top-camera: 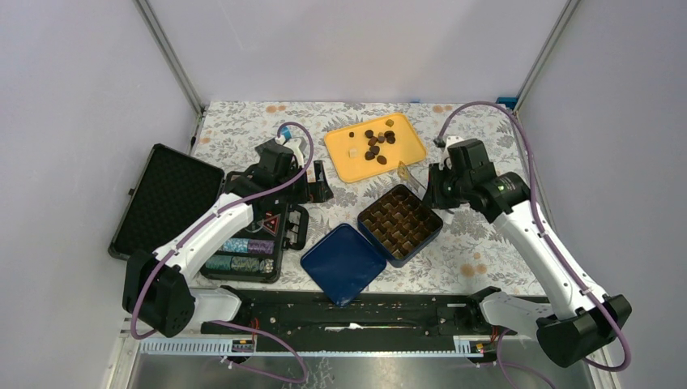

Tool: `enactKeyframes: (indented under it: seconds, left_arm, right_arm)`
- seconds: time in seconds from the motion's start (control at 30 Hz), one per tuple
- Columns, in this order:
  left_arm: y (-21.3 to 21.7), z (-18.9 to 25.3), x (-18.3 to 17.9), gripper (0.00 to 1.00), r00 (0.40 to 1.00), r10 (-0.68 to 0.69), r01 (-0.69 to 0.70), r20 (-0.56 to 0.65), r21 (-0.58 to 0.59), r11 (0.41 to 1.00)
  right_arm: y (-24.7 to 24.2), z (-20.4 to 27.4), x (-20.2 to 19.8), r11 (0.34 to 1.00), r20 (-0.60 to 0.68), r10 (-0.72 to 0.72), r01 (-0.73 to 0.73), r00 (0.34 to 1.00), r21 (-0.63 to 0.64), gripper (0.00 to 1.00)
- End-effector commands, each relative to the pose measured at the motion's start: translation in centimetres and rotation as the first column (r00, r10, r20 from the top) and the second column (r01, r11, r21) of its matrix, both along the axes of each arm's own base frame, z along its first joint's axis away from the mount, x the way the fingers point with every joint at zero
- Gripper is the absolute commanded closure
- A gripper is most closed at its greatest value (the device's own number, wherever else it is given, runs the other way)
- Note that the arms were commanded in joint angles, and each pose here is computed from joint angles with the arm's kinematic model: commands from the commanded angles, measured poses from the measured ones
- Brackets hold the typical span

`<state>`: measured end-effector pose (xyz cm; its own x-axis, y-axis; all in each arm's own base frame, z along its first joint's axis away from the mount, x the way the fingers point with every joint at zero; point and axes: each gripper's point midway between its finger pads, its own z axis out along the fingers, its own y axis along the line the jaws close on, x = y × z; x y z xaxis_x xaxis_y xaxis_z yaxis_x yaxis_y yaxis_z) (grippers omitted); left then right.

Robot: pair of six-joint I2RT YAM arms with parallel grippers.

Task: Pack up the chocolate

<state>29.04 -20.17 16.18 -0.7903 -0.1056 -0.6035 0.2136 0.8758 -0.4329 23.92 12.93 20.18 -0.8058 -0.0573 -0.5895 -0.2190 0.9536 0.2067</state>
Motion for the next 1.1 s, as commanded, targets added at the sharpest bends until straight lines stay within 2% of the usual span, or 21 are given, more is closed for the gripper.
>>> enactKeyframes:
  seconds: [0.0, 0.13, 0.27, 0.37, 0.6, 0.83, 1.07]
  left_arm:
    - [-0.8, 1.0, 1.1, 0.01, 0.999, -0.008, 0.009, 0.044, -0.031, 0.999]
    - [-0.8, 0.9, 1.1, 0.01, 0.999, -0.006, 0.008, 0.044, -0.025, 1.0]
    - [-0.5, 0.8, 1.0, 0.01, 0.999, 0.001, 0.0, 0.039, -0.016, 1.0]
    - [-0.3, 0.8, 1.0, 0.01, 0.999, 0.009, -0.009, 0.041, -0.012, 1.0]
    - [-0.4, 0.0, 1.0, 0.01, 1.0, 0.014, -0.014, 0.021, -0.009, 1.0]
    - [-0.5, 0.1, 1.2, 0.01, 1.0, 0.013, -0.012, 0.023, -0.009, 1.0]
    - [-0.5, -0.2, 0.9, 0.01, 1.0, 0.016, -0.015, 0.013, -0.017, 1.0]
  right_arm:
    - [1.4, 4.1, 3.9, 0.999, 0.166, -0.005, -0.002, 0.986, 0.04, 0.82]
    - [3.1, 4.3, 7.4, 0.998, 0.228, 0.003, -0.018, 0.974, 0.062, 0.81]
    - [4.1, 2.3, 10.6, 0.999, 0.208, 0.035, -0.037, 0.977, 0.007, 0.76]
    - [4.5, 0.6, 11.8, 0.997, 0.179, 0.069, -0.063, 0.981, -0.036, 0.69]
    - [4.0, -1.7, 13.4, 0.994, 0.156, 0.048, -0.031, 0.987, -0.107, 0.64]
    - [3.2, -3.4, 14.2, 0.985, 0.141, 0.038, -0.013, 0.989, -0.172, 0.52]
    - [4.3, -5.0, 14.0, 0.987, 0.098, 0.083, -0.068, 0.992, -0.146, 0.52]
